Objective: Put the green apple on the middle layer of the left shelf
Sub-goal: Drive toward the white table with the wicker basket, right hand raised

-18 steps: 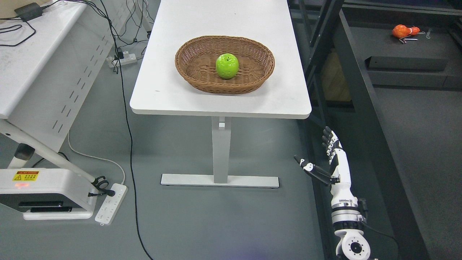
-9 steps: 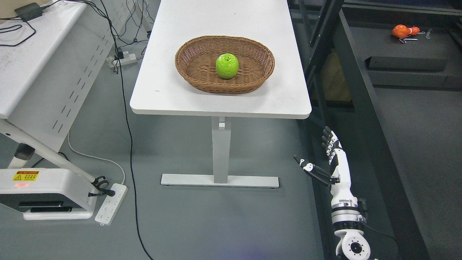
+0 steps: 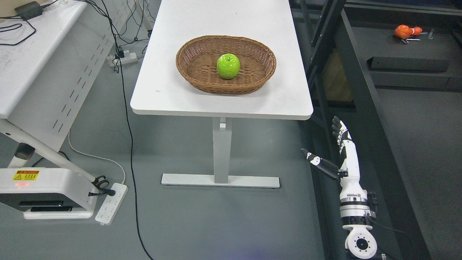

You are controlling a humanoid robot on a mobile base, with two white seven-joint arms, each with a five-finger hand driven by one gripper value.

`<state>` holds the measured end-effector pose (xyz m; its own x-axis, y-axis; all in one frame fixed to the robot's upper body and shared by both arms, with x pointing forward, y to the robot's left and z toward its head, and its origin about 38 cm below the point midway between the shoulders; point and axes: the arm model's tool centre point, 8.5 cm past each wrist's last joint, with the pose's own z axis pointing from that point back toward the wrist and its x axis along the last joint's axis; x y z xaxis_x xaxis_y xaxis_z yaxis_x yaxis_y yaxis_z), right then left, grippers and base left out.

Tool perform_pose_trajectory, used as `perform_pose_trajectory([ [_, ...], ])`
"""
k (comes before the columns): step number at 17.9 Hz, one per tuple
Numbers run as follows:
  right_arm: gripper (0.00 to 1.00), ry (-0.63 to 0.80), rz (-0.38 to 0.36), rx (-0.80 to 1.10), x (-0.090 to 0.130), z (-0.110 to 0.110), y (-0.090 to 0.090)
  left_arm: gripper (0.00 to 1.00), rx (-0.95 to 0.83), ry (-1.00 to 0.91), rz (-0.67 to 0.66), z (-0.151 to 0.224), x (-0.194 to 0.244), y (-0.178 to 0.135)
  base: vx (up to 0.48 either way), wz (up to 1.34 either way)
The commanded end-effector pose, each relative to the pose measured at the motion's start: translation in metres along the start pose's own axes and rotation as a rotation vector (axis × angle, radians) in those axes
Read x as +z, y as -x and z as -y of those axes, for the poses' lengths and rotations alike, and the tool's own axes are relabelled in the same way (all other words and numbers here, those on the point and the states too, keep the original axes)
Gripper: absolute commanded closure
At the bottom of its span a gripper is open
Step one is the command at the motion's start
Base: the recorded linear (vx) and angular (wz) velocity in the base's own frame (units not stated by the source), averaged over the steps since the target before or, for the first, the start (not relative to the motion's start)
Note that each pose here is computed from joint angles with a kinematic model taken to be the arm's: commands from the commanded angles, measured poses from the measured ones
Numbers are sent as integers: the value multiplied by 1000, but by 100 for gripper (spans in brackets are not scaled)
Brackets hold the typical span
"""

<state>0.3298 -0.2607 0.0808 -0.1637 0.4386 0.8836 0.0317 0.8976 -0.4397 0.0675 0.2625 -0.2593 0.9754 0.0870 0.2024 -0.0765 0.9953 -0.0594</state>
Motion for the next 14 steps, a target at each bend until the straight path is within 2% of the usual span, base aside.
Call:
perform_pose_trajectory([
  [1,0,-54,17,454,-9,46,14,0,-3,-17,5,-11,1,-2,40,39],
  [5,0,-51,35,419,-6,45,11,0,-3,-17,4,-11,1,-1,67,63],
  [7,0,-25,87,395,-4,55,6,0,-3,-17,4,-11,1,-1,104,125],
  [10,0,34,216,308,8,79,-6,0,-3,-17,4,-11,1,-1,146,187],
  [11,0,46,213,274,6,83,-7,0,-3,-17,5,-11,1,-2,160,244],
  [13,0,34,160,255,0,82,-4,0,-3,-17,5,-11,1,-2,161,238],
  [14,0,57,147,216,-9,78,-9,0,-5,-17,5,-11,1,-2,162,232],
])
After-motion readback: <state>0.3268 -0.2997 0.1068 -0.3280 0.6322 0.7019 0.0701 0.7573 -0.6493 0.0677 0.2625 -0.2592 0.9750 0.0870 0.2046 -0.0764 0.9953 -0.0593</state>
